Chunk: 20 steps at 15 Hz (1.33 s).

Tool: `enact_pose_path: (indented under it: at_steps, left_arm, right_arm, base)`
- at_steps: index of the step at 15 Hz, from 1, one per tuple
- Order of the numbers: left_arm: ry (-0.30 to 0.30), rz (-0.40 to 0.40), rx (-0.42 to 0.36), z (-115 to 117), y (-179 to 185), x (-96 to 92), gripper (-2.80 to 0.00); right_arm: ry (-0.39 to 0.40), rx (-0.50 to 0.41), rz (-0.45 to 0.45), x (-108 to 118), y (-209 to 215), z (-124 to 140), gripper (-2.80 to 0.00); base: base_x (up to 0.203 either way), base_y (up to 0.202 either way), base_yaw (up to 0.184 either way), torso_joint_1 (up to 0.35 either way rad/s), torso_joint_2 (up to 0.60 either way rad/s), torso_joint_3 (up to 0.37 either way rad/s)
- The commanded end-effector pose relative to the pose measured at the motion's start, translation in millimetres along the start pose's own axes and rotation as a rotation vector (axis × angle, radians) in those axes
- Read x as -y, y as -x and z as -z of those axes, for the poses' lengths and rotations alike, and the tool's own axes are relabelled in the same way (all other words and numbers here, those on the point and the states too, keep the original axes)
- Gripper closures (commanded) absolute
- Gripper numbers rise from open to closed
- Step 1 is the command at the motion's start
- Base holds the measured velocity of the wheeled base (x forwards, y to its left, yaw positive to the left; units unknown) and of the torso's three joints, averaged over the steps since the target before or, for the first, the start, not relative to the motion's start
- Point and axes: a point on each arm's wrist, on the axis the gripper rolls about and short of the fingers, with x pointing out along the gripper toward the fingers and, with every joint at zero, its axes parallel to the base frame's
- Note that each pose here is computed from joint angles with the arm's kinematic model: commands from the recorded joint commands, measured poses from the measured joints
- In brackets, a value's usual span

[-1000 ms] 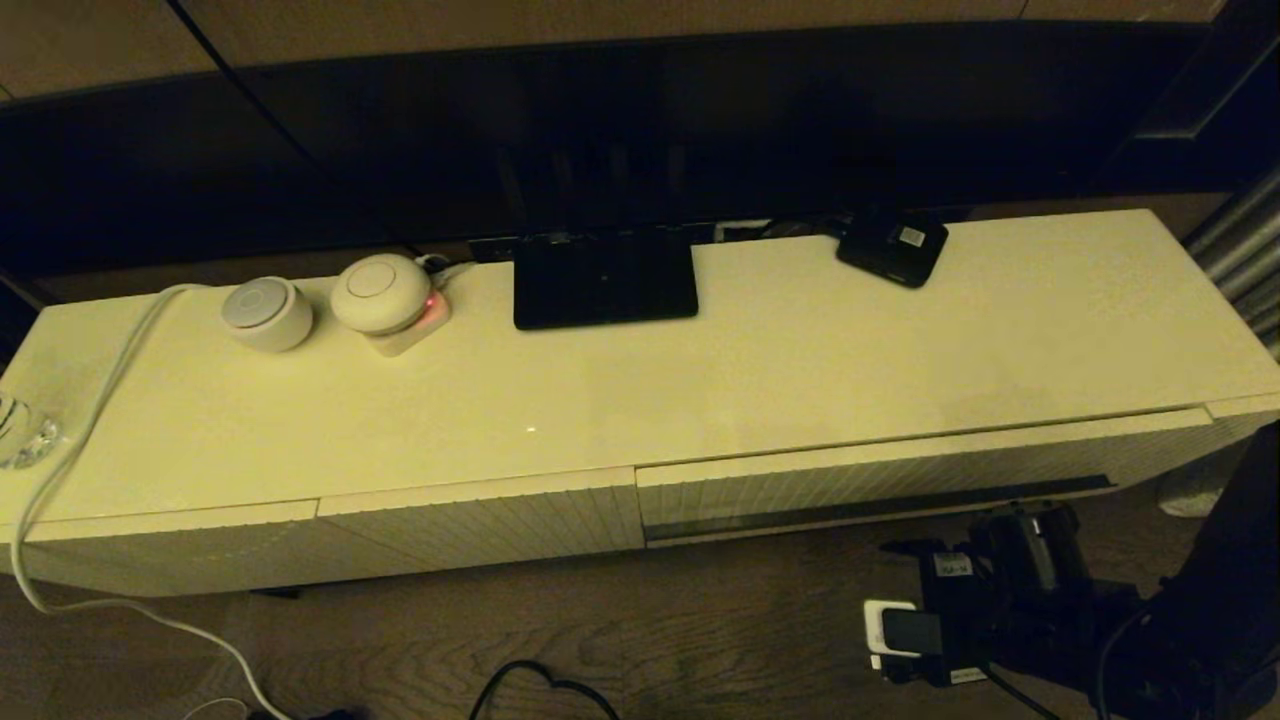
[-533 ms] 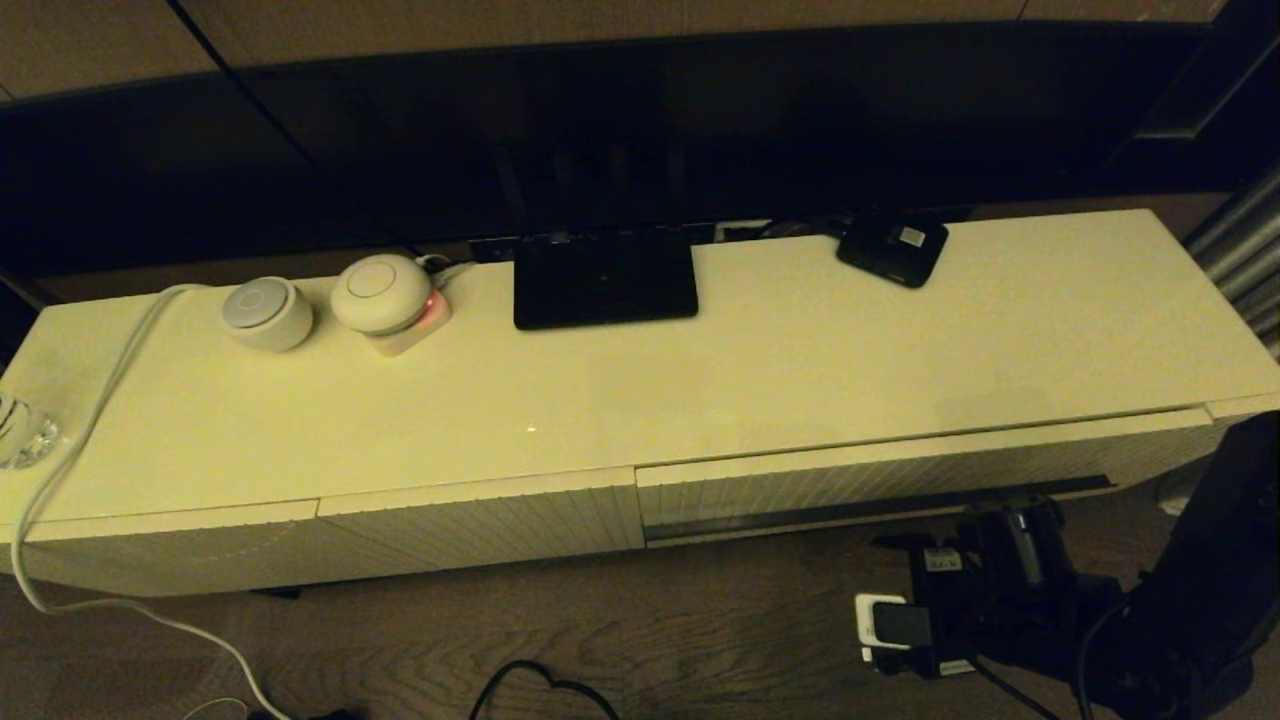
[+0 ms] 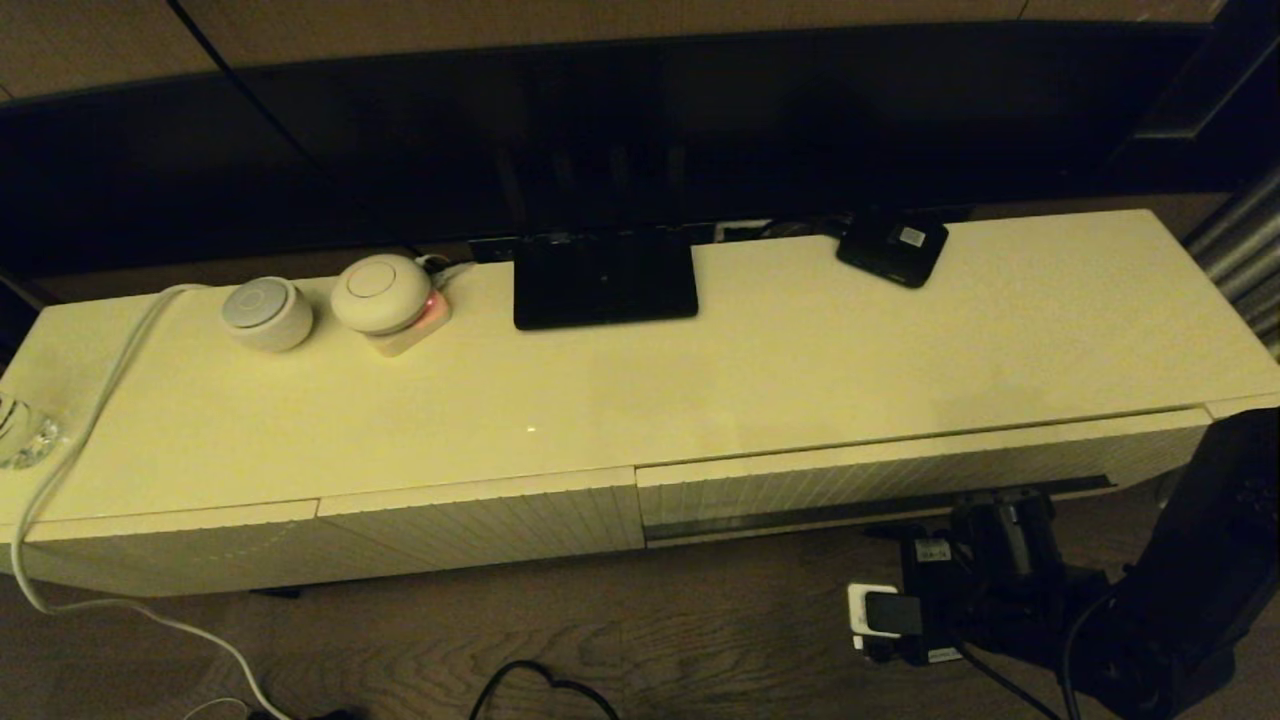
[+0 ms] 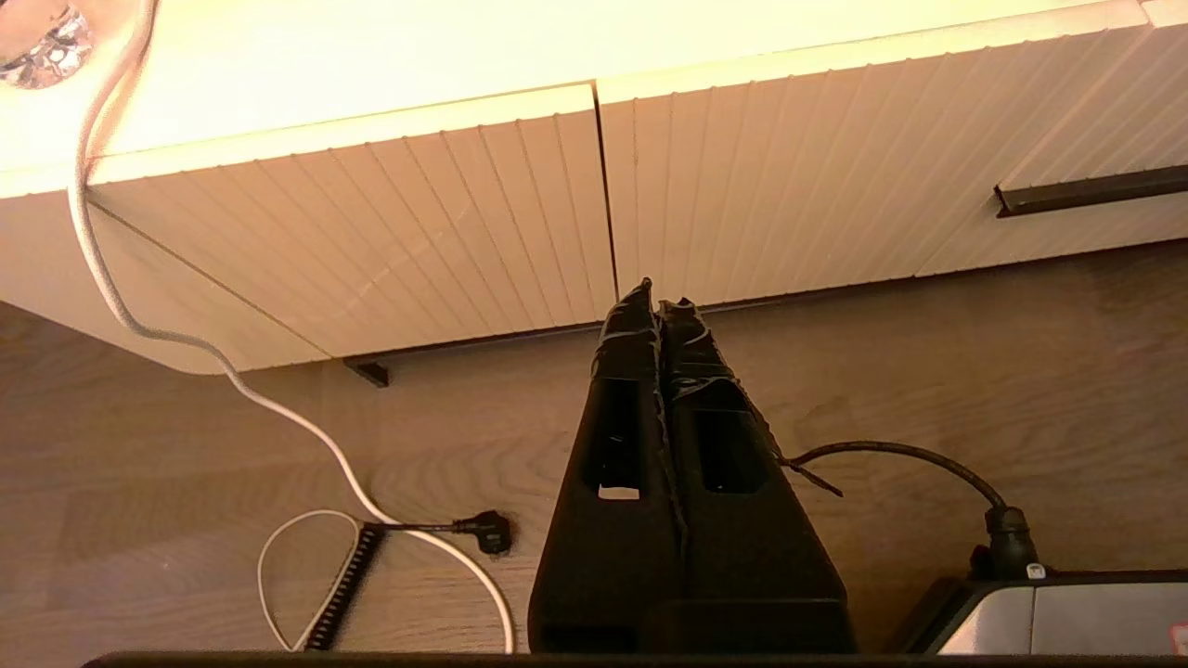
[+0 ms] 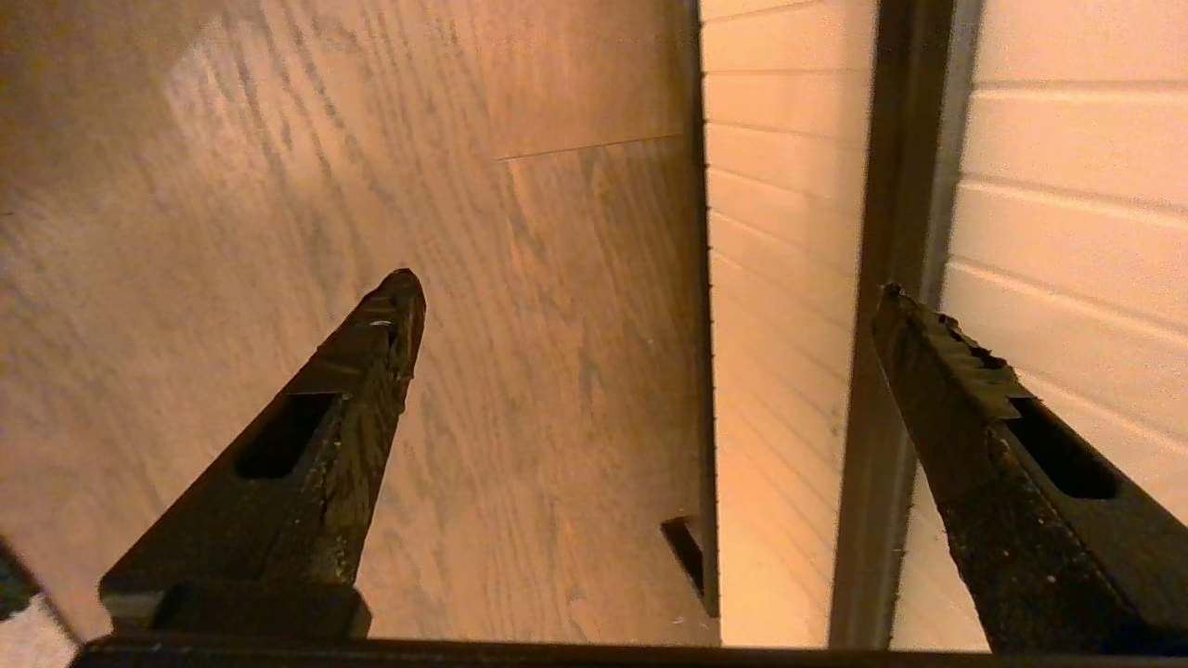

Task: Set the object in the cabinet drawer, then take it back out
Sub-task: Open the drawer

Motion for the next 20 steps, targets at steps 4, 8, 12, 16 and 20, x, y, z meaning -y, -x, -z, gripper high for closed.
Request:
enact_pose_path:
  at_steps: [4,8,12,16,20]
  left_arm:
    - [0.001,0.0,-0.003,0.9,-0.2,0.1,0.0]
    - [0.0,0.0,-0.003,0.9,-0.2,0.1,0.0]
    - [0.0,0.0,-0.003,0.9,-0.2,0.1,0.0]
    - [0.0,0.0,-0.003,0.9,-0.2,0.1,0.0]
    - [0.0,0.0,-0.003,0.9,-0.2,0.1,0.0]
  right_arm:
    - [0.013,0.007,0.002,0.6,-7.7,0.0,-2.8]
    - [0.006,0.0,-0.008,-3.7,-13.4,5.2,-2.8]
    - [0.008,0.051,0.028,3.6,-11.6,8.3,-2.8]
    - [0.025,0.073,0.029,3.8,-1.9,7.0,-2.8]
    - [0.027,0.091,0.028,5.2,1.7,6.4,-2.8]
  base:
    - [0.0,0.0,0.0,0.0,0.0,0.0]
    - [0.0,0.0,0.0,0.0,0.0,0.0]
    - [0.0,0.0,0.0,0.0,0.0,0.0]
    - [0.0,0.0,0.0,0.0,0.0,0.0]
    - [0.0,0.0,0.0,0.0,0.0,0.0]
